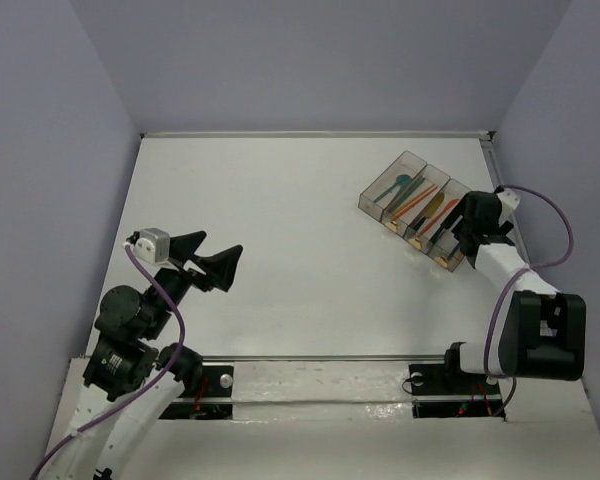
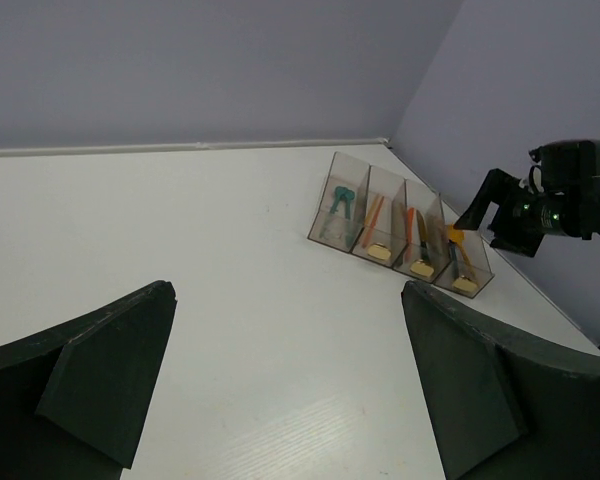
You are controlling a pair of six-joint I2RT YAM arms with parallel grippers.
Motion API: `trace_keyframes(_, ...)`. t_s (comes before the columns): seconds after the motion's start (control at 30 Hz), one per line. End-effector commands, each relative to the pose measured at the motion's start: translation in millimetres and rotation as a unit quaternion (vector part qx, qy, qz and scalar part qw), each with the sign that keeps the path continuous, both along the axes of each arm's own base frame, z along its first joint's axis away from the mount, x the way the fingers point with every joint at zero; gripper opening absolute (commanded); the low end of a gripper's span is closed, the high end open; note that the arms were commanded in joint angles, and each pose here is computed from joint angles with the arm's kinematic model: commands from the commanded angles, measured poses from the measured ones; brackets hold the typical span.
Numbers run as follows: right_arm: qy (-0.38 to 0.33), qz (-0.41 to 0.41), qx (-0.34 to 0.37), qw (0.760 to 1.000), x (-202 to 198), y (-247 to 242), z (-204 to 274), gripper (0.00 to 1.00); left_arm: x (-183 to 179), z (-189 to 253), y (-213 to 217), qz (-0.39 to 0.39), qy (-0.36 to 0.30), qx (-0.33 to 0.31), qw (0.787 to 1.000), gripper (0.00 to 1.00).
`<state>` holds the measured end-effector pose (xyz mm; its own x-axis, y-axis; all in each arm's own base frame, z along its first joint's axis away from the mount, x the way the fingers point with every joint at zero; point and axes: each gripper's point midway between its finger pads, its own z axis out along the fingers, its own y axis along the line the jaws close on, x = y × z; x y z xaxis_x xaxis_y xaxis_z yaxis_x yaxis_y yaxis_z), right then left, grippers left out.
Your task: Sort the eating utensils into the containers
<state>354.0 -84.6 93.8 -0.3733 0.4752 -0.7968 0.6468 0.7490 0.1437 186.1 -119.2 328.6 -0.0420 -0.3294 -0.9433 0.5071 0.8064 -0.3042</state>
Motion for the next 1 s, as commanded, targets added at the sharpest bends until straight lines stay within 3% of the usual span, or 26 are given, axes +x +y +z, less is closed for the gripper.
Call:
trace_keyframes(0.0,-0.075,0.012,0.008,0.997,9,4,51,0.91,-2,20,-1,-0.004,-0.023,-0.009,1.0,0.99)
trace_keyframes(0.13,-0.134,0.068,0.047,0.987,5,29,87,0.93,3,16,0,0.003,-0.015,-0.005,1.0,0.99)
trace_keyframes(0.23,-0.2,0.117,0.074,0.97,-6,52,126,0.87,6,15,1,0.009,-0.013,-0.003,1.0,0.99)
trace_keyframes(0.27,-0.216,0.155,0.094,0.959,-9,68,138,1.0,6,16,0,0.008,-0.015,-0.004,1.0,0.99)
trace_keyframes(0.3,-0.231,0.171,0.106,0.952,-13,76,147,1.0,7,16,2,0.012,-0.015,-0.004,1.0,0.99)
trace_keyframes(0.4,-0.287,0.275,0.138,0.907,-36,118,194,1.0,9,17,3,0.017,-0.015,-0.004,1.0,0.99)
trace_keyframes(0.47,-0.336,0.376,0.154,0.849,-64,154,234,1.0,10,18,6,0.027,-0.016,-0.008,0.999,0.99)
trace_keyframes(0.6,-0.413,0.44,0.123,0.788,-120,176,304,1.0,10,27,12,0.04,-0.024,-0.019,0.999,0.99)
trace_keyframes(0.67,-0.437,0.426,0.086,0.788,-139,170,323,1.0,9,42,21,0.064,-0.031,-0.034,0.997,0.99)
trace_keyframes(0.7,-0.466,0.421,0.058,0.776,-160,168,344,1.0,8,47,24,0.068,-0.035,-0.037,0.996,0.99)
trace_keyframes(0.8,-0.498,0.375,0.024,0.781,-180,153,356,1.0,-3,74,35,0.08,-0.068,-0.06,0.993,0.99)
trace_keyframes(0.97,-0.456,0.368,0.059,0.808,-158,151,308,1.0,-1,73,38,0.091,-0.067,-0.071,0.991,0.99)
